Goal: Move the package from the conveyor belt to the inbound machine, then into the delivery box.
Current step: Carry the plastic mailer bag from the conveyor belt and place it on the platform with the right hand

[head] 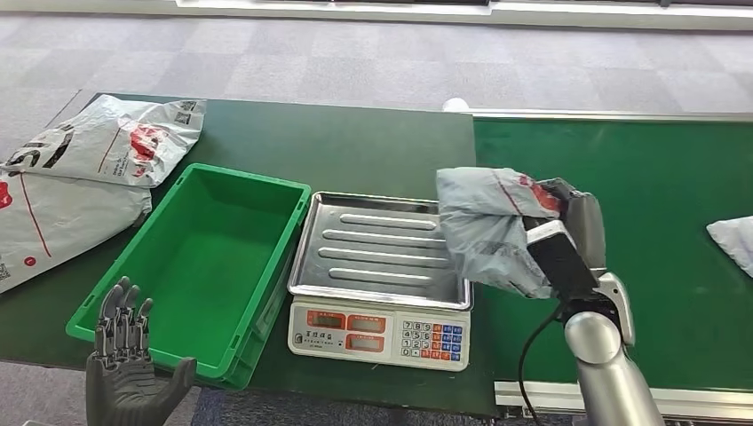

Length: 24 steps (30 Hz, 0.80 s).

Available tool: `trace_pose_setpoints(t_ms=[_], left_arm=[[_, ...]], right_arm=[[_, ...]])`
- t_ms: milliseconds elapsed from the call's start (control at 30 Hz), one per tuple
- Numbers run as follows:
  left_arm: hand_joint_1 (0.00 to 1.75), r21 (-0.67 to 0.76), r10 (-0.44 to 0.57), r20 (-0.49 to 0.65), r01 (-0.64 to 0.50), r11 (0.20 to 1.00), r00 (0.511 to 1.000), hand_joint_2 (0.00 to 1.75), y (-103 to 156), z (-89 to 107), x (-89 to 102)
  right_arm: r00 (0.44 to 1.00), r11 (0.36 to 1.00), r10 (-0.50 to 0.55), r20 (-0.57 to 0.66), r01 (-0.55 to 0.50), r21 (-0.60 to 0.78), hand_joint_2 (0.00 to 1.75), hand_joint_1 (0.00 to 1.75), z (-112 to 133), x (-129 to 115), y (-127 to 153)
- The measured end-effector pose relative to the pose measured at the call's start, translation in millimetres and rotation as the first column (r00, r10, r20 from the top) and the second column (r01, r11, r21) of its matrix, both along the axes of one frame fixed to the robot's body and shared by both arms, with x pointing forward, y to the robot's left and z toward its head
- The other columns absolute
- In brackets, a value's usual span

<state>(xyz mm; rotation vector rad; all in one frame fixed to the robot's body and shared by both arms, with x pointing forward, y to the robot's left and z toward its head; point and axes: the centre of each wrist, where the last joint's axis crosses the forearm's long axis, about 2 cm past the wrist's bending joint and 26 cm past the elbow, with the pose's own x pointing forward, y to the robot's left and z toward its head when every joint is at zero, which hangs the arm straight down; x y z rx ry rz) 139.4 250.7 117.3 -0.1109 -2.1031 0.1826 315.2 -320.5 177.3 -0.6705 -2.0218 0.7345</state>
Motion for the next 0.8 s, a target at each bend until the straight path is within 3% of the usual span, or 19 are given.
trace_pose_setpoints(t_ms=[233, 367, 500, 633, 767, 800], left_arm=[[0.0, 0.005, -0.027, 0.01, 0.027, 1.0, 1.0, 1.75, -9.4, -1.8, 6.7], [0.0, 0.005, -0.044, 0.007, 0.044, 0.999, 0.999, 1.75, -11.9, -3.2, 7.8], [0.0, 0.006, -0.058, 0.001, 0.058, 0.998, 0.998, 1.75, -11.4, -4.0, 8.3], [0.0, 0.007, -0.071, -0.021, 0.071, 0.997, 0.997, 1.75, -11.2, -4.5, 8.3], [0.0, 0.007, -0.085, -0.035, 0.085, 0.996, 0.996, 1.75, -11.3, -4.6, 8.1], [0.0, 0.008, -0.088, -0.038, 0.088, 0.996, 0.995, 1.75, -11.3, -4.6, 8.1]], right_arm=[[0.968, 0.963, 0.231, -0.1, -0.242, -0.121, 1.75, 1.75, 3.0, 22.3, 92.5], [0.955, 0.949, 0.275, -0.11, -0.288, -0.131, 1.75, 1.75, 8.5, 26.0, 116.3], [0.958, 0.952, 0.249, -0.144, -0.269, -0.143, 1.75, 0.0, 9.2, 28.1, 120.5], [0.975, 0.962, 0.075, -0.21, -0.126, -0.241, 1.75, 0.0, 5.1, 33.7, 118.7], [0.964, 0.954, -0.012, -0.266, -0.069, -0.292, 0.0, 0.0, -7.9, 40.9, 112.2], [0.96, 0.953, -0.023, -0.277, -0.063, -0.297, 0.0, 0.0, -11.2, 42.3, 110.3]])
